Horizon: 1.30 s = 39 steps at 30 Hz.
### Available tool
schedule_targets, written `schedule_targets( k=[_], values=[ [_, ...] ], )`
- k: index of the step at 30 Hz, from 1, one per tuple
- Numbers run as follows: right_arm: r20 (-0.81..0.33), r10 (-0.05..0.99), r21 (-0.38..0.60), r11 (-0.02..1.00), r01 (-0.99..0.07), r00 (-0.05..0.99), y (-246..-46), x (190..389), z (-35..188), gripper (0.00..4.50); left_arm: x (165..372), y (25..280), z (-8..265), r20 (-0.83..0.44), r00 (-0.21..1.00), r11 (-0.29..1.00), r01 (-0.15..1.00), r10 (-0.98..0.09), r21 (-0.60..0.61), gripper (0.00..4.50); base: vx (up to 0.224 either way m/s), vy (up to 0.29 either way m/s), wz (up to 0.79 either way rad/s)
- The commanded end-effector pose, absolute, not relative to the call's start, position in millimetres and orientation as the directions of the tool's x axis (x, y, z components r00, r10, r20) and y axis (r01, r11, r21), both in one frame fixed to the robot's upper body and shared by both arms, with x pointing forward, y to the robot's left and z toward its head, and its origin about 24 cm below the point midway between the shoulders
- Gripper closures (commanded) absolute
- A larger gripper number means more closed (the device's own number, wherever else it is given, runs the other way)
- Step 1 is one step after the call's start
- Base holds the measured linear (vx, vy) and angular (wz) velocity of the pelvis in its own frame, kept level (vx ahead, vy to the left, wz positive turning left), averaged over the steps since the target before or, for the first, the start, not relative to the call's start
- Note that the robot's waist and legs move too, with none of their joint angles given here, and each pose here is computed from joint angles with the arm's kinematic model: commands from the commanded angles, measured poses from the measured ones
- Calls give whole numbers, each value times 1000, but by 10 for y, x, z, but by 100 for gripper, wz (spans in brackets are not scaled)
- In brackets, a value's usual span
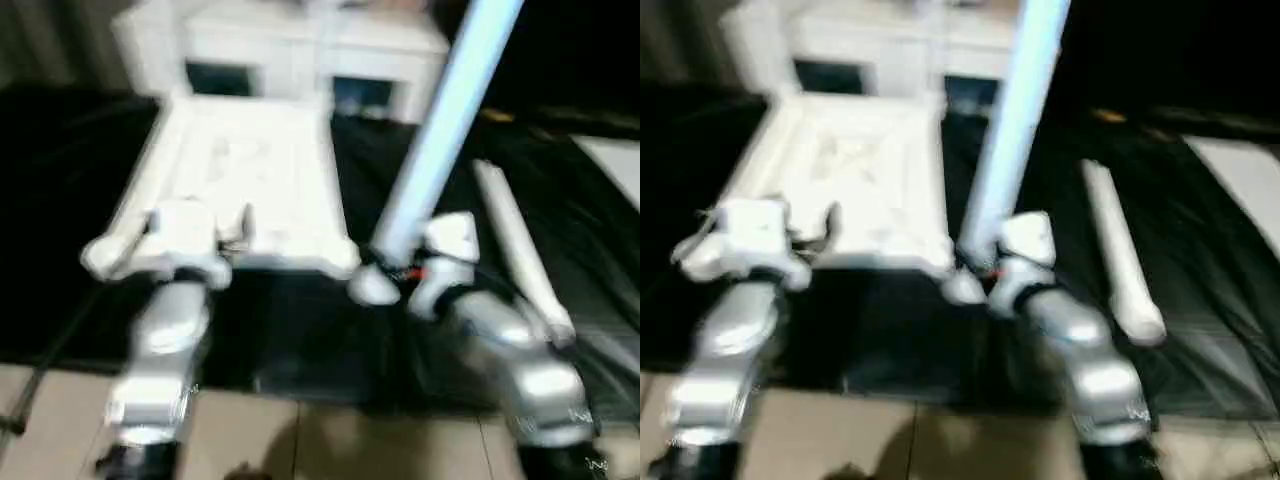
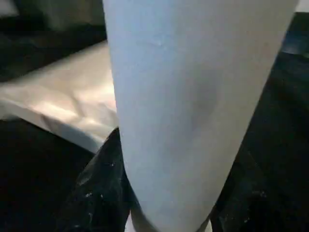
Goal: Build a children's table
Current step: Pick table leg, then insert table leg to table base
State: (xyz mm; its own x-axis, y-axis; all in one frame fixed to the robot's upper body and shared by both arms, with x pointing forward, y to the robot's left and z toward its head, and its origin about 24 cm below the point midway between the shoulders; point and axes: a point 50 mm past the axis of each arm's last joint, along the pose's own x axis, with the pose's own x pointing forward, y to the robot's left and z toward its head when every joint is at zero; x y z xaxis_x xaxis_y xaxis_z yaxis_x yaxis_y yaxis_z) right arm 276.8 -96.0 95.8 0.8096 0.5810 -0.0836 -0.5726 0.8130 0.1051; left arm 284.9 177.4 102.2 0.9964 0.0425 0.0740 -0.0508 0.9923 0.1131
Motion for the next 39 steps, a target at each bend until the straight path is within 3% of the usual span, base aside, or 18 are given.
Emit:
schedule_targets(
  k=[1, 7, 16, 21, 25, 27, 28, 33, 36, 39],
  values=[
    [-82, 535, 85, 844, -529, 841, -1128, 2776, 965, 264, 2857, 1643, 1060, 90, 996, 994, -7, -3, 110, 19, 179, 57, 10],
    [-81, 497, 70, 868, -492, 864, -1215, 2764, 957, 264, 2864, 1625, 1057, 84, 995, 991, 43, -54, 125, 19, 129, -45, 8],
    [-86, 395, 16, 918, -395, 915, -1486, 2772, 971, 264, 2893, 1517, 926, -24, 929, 918, 370, -370, 141, 19, 97, 18, 5],
    [-90, 392, -8, 919, -394, 916, -1584, 2825, 1007, 264, 2951, 1470, 923, -67, 776, 774, 630, -627, 61, 9, -38, 0, 4],
    [-111, 444, 5, 895, -446, 889, -1609, 2847, 1025, 264, 3021, 1463, 907, -139, 668, 661, 744, -731, 97, 9, -68, -19, 3],
    [-137, 498, 14, 866, -501, 857, -1623, 2845, 1028, 264, 3068, 1464, 855, -233, 575, 570, 816, -784, 93, 9, 0, 0, 0],
    [-137, 498, 14, 866, -501, 857, -1623, 2845, 1028, 264, 3068, 1464, 855, -233, 575, 570, 816, -784, 93, 9, 0, 0, 0],
    [-164, 559, 10, 825, -565, 813, -1710, 2877, 1071, 264, 3227, 1587, 692, -506, 376, 389, 917, -776, 86, 9, 0, 0, 0],
    [-166, 565, 3, 820, -572, 808, -1718, 2879, 1076, 264, 3254, 1616, 675, -536, 367, 363, 924, -760, 119, 43, 0, 0, 0],
    [-172, 578, 3, 810, -586, 798, -1729, 2875, 1086, 264, 3281, 1648, 666, -566, 307, 326, 943, -765, 71, 68, 0, 0, 0]
  ],
)
